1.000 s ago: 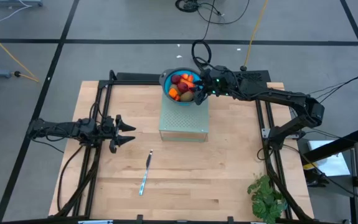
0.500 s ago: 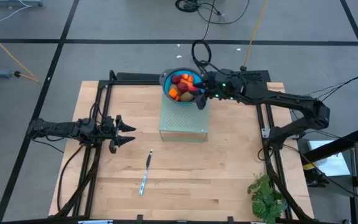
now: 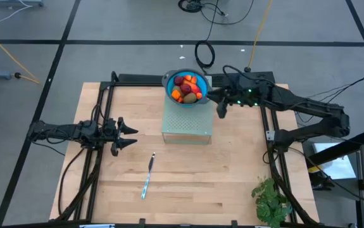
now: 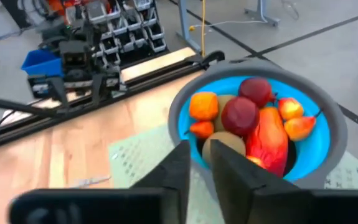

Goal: Pick & Place Fruit
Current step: Put the table knife on the shelf

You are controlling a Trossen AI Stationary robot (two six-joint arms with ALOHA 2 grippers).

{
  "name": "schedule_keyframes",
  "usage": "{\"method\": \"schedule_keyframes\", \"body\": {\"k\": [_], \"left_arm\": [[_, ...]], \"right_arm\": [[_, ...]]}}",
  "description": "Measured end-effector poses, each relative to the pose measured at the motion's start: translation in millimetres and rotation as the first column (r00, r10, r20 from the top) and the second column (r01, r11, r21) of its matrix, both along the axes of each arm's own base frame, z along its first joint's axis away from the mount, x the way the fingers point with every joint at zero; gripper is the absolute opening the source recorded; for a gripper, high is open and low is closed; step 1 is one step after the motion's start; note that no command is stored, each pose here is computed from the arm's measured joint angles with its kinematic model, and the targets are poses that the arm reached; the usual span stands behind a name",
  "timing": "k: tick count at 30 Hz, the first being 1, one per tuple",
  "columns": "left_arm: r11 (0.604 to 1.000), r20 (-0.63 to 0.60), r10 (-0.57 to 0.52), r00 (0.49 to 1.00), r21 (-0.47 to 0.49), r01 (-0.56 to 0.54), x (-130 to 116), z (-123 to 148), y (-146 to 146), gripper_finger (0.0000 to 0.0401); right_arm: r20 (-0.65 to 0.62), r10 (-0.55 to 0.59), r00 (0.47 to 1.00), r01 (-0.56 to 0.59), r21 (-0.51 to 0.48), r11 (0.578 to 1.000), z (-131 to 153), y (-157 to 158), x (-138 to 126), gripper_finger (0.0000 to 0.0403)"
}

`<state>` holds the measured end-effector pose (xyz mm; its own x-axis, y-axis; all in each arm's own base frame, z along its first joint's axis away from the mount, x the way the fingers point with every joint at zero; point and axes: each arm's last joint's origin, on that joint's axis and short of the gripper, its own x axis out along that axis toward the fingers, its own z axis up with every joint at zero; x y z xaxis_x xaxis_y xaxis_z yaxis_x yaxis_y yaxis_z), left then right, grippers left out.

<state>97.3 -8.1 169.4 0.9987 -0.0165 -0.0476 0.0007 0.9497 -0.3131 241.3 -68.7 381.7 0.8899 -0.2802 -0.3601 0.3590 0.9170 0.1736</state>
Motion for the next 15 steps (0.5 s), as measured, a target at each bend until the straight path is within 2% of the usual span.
{"method": "schedule_keyframes", "body": {"k": [5, 15], "left_arm": [[1.000, 0.000, 0.000, 1.000, -0.012, 0.000, 0, 0, 0, 0.0232], [1.000, 0.000, 0.001, 1.000, -0.020, -0.001, 0, 0, 0, 0.0232]], "right_arm": [[-0.017, 0.032, 0.999, -0.032, 0.003, 0.999, 6, 12, -15, 0.0007], [-0.026, 0.082, 0.996, -0.081, 0.021, 0.996, 8, 31, -45, 0.0003]]}}
